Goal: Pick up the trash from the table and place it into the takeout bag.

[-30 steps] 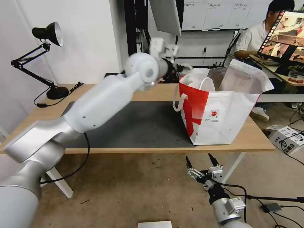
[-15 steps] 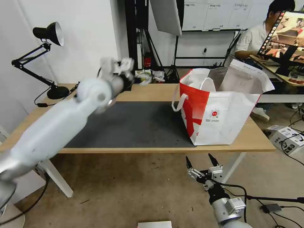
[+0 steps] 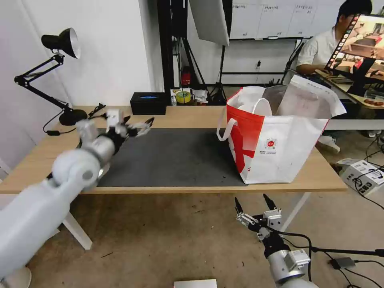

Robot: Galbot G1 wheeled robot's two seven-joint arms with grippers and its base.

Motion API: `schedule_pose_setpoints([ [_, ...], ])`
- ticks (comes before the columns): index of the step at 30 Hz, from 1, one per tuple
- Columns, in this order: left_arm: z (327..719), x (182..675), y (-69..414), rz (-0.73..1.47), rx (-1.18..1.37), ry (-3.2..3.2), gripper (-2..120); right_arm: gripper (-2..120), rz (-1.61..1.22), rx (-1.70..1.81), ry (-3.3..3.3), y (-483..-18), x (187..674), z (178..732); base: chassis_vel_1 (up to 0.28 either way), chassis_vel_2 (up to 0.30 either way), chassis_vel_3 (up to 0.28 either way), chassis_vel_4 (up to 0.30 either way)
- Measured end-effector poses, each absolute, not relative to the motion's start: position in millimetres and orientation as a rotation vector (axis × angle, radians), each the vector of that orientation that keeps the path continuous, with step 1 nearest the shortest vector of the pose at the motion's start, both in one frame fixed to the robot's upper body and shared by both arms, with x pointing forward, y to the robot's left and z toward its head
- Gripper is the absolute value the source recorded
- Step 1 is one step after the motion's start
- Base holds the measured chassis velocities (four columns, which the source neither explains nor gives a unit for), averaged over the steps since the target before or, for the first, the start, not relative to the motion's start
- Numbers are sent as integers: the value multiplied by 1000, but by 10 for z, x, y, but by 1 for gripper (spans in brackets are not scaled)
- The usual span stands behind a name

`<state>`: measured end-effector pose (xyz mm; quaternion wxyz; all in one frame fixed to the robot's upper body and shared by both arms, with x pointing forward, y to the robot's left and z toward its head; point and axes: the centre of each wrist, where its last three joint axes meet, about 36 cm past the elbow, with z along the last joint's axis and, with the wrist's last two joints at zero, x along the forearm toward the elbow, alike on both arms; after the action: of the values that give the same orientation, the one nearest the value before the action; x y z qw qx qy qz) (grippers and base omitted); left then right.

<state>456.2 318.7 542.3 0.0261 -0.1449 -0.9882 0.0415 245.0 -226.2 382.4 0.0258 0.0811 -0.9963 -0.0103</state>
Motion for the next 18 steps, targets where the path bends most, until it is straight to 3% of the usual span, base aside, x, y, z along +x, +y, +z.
schedule_pose_setpoints([
  [5, 5093, 4173, 3363, 72, -333, -3159, 100, 100, -32, 251, -3080, -2262, 2450, 3824, 0, 0, 0, 0],
  [18, 4576, 3807, 3350, 99, -194, -3262, 100, 100, -32, 251, -3080, -2262, 2450, 3824, 0, 0, 0, 0],
])
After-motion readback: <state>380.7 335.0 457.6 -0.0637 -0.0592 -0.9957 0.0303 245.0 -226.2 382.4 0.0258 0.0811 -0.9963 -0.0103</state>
